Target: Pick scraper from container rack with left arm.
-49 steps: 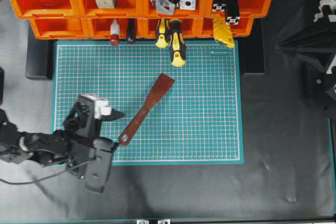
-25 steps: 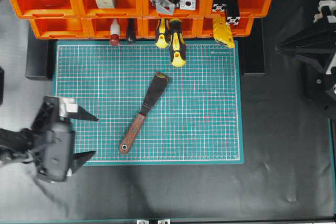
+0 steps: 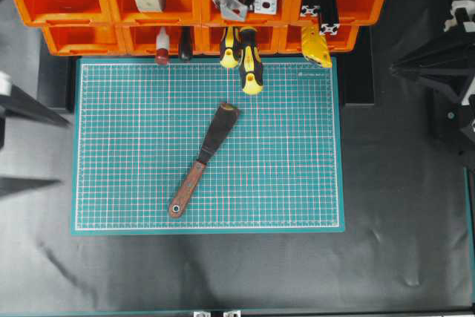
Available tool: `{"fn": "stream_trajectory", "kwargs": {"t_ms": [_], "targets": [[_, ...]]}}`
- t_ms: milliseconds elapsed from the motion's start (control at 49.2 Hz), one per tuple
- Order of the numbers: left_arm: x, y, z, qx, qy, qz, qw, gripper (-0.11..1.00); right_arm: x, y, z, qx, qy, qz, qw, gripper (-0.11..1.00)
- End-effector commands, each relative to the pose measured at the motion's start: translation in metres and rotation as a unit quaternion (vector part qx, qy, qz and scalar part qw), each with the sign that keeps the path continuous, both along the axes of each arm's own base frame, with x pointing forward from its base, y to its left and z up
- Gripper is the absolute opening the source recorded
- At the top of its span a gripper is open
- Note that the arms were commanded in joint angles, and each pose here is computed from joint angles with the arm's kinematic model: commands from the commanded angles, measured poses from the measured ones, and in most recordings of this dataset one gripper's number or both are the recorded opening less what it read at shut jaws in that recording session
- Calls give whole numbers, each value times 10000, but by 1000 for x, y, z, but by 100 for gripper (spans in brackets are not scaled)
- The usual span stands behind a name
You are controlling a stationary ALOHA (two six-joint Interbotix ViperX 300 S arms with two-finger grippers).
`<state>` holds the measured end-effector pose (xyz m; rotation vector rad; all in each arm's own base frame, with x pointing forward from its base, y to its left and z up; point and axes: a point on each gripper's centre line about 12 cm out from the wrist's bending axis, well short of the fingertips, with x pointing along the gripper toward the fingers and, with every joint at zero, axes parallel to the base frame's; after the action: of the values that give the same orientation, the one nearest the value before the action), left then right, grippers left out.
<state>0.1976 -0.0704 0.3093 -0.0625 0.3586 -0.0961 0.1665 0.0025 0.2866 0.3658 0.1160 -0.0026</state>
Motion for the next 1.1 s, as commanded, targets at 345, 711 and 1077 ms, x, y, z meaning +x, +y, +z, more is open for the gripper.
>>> {"fn": "stream_trajectory", "kwargs": {"t_ms": [345,711,1077], "targets": [[-53,52,33,-69,-1098,412,9931,88,1,-1,13,-29,-261,-19,9997,-1],[-60,62,22,-100,-1105,646,9917,88,0,-1,14,-75,-292,-40,9995,-1],[-62,67,22,-141,-1064,843,9906,88,0,-2,16,-588,-318,-34,9978,-1]]}}
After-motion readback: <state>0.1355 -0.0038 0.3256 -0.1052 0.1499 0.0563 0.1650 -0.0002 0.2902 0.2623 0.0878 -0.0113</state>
